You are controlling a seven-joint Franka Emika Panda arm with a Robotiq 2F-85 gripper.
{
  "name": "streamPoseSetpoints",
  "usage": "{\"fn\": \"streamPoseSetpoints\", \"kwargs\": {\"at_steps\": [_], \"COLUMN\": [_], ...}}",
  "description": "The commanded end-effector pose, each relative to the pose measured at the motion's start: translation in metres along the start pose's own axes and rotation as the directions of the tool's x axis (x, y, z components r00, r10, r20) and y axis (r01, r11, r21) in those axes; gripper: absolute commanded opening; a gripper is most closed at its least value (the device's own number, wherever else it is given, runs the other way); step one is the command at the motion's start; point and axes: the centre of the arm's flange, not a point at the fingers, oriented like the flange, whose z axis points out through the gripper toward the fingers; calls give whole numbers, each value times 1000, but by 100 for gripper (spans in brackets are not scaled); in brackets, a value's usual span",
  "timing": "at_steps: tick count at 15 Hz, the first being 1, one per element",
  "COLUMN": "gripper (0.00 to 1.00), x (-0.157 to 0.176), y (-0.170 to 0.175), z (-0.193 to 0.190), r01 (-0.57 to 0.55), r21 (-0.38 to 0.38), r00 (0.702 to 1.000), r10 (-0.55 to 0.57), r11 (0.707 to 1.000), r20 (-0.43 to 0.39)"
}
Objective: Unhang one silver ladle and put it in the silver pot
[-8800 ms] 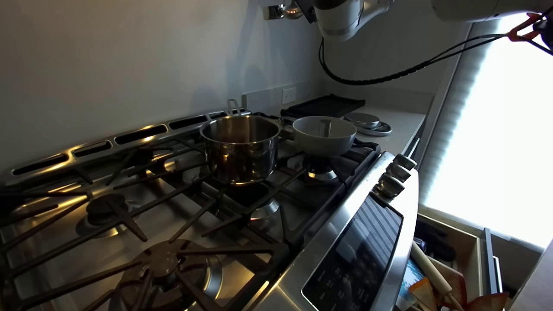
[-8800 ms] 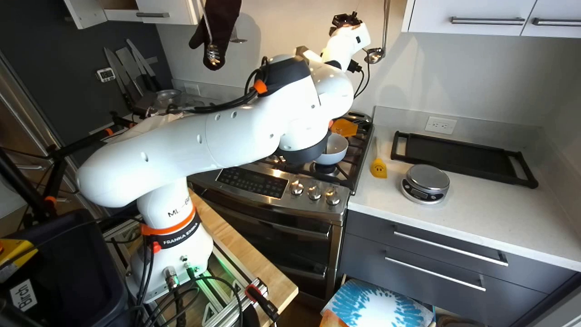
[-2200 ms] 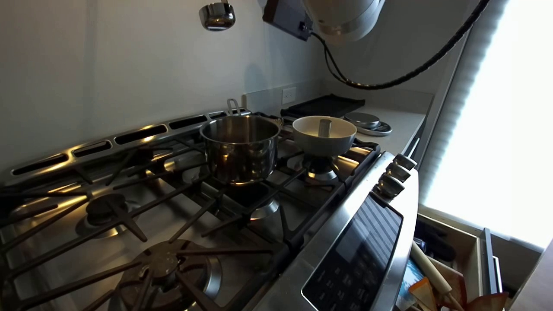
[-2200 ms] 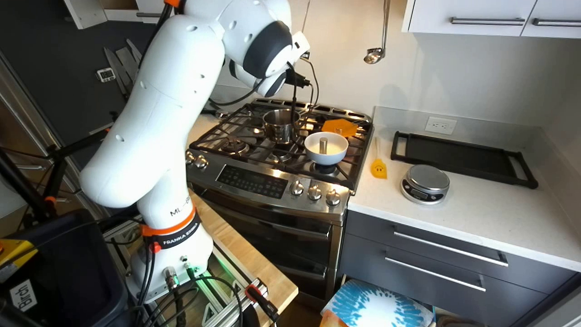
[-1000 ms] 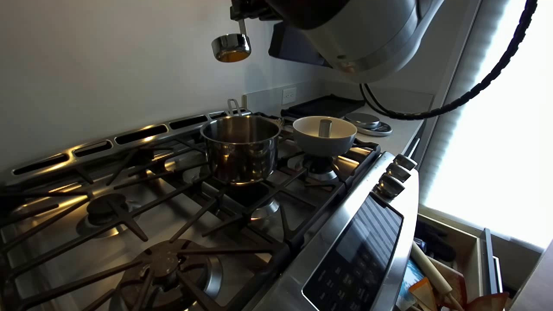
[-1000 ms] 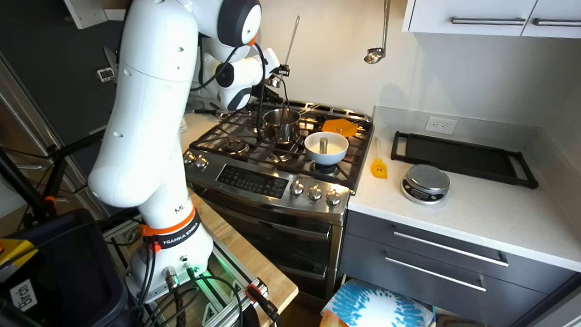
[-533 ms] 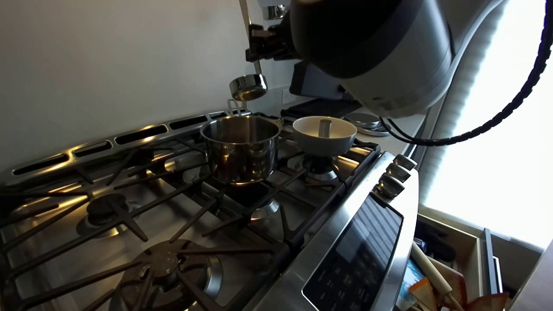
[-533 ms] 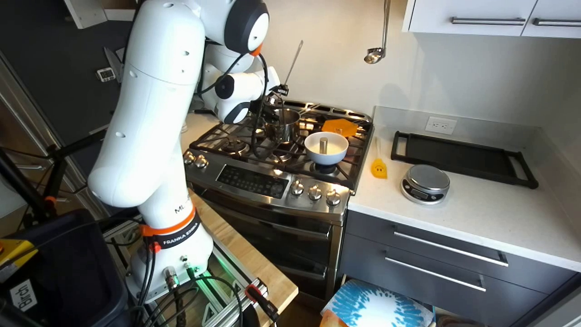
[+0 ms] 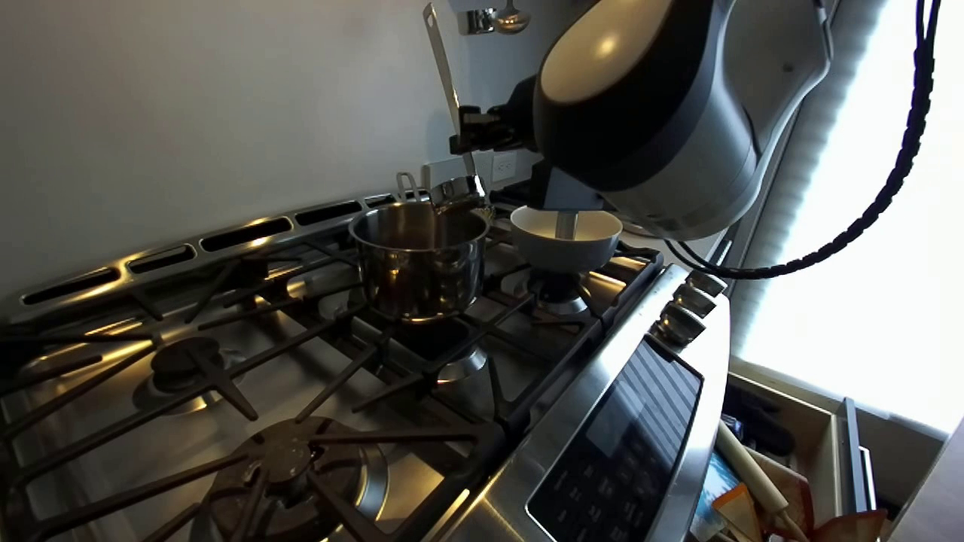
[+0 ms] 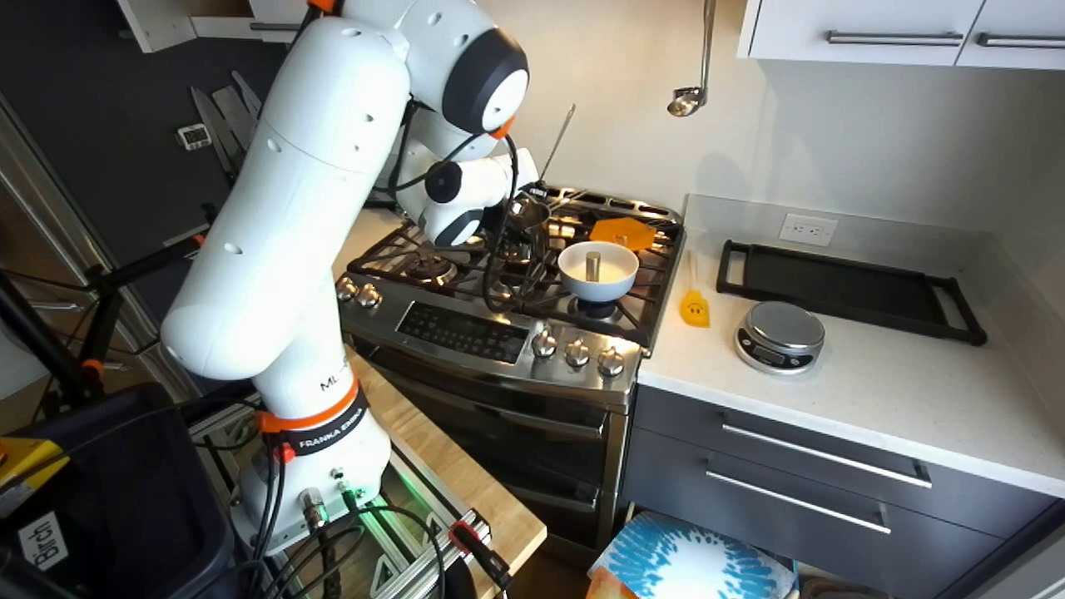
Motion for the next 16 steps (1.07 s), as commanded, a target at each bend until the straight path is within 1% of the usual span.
{"fn": "streamPoseSetpoints", "kwargs": {"at_steps": [1, 3, 5, 9, 11, 16], "gripper": [1, 1, 1, 1, 1, 1], "x": [-8, -9, -14, -21, -24, -36], "y": [3, 0, -5, -19, -23, -29], "z": [50, 64, 76, 93, 95, 92], "r01": [23, 12, -44, -103, -136, -220], "r21": [67, 99, 133, 192, 208, 218], "r00": [1000, 1000, 999, 994, 988, 966], "r10": [-22, -12, 42, 93, 118, 181], "r11": [997, 995, 990, 976, 969, 951], "r20": [-12, 0, 20, 61, 98, 186]}}
